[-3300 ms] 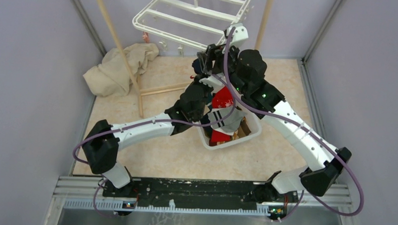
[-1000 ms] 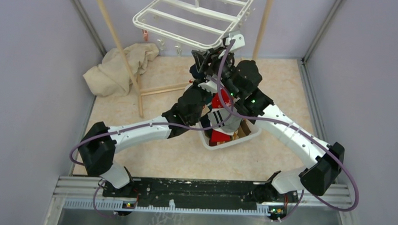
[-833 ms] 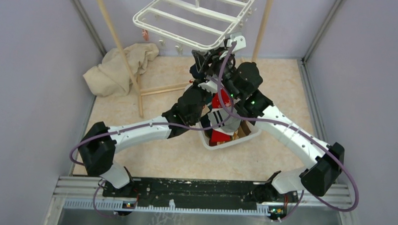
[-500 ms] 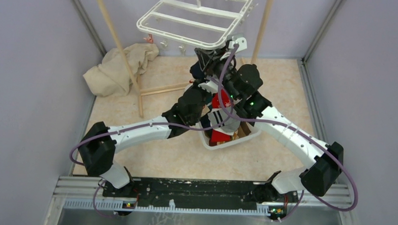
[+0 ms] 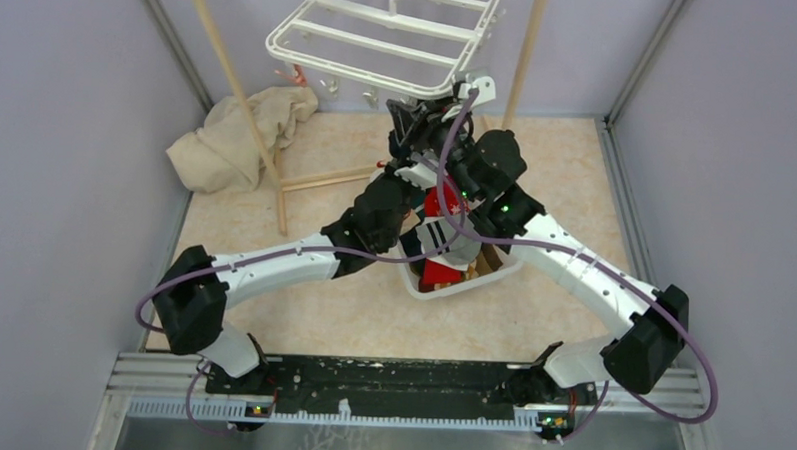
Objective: Remove the socks clipped to the hanger
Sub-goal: Remove the sock from the hanger, then place the sock in the bin.
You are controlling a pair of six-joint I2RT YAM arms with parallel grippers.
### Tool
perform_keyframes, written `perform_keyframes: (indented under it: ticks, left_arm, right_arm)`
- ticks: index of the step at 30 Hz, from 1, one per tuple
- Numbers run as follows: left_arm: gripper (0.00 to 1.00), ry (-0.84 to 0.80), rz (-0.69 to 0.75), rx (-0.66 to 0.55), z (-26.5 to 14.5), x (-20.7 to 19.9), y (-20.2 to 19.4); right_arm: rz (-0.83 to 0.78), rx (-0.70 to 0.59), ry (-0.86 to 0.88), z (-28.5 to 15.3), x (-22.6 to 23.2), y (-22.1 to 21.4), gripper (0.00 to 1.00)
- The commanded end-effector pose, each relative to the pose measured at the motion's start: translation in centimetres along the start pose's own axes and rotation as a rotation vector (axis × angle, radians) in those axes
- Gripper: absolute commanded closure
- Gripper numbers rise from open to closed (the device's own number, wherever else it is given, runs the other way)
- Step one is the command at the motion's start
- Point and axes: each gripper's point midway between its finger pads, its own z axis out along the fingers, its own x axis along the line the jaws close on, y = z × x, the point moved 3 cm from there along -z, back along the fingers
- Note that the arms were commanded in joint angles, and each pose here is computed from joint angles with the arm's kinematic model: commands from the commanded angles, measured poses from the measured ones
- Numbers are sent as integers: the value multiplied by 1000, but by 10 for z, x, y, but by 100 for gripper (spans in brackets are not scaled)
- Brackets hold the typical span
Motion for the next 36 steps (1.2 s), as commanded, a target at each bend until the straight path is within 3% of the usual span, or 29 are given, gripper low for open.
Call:
perform_keyframes:
  ticks: [1, 2, 4, 7, 8, 9, 17, 25, 31, 36]
  left_arm:
    - [94, -22, -67, -34, -10, 9, 14]
    - [94, -28, -73, -34, -11, 9, 14]
    - [94, -43, -78, -27, -13, 8, 12]
    - [93, -76, -85, -15, -17, 5, 9]
    - [93, -88, -86, -9, -18, 4, 8]
    - [93, -105, -81, 1, -19, 2, 5]
    - [88, -257, -116, 14, -29, -18, 3]
    - [85, -346, -229, 91, -24, -51, -9]
    - [86, -380, -337, 121, -9, -76, -14]
    - [86, -342, -338, 156, 19, -77, -26]
  right_arm:
    - [24, -40, -35, -14, -3, 31, 36]
    - [28, -36, -46, -17, -5, 32, 24]
    - [36, -35, -60, -26, -8, 36, 14]
    - [39, -21, -83, -41, -13, 43, 11]
    - [38, -19, -101, -46, -16, 46, 3]
    - [39, -25, -113, -55, -18, 53, 1]
    - [24, 35, -236, -111, -41, 62, 1]
    - [42, 144, -330, -161, -61, 33, 1]
    - [58, 178, -340, -176, -65, 18, 1]
    - [49, 192, -345, -180, -67, 13, 1]
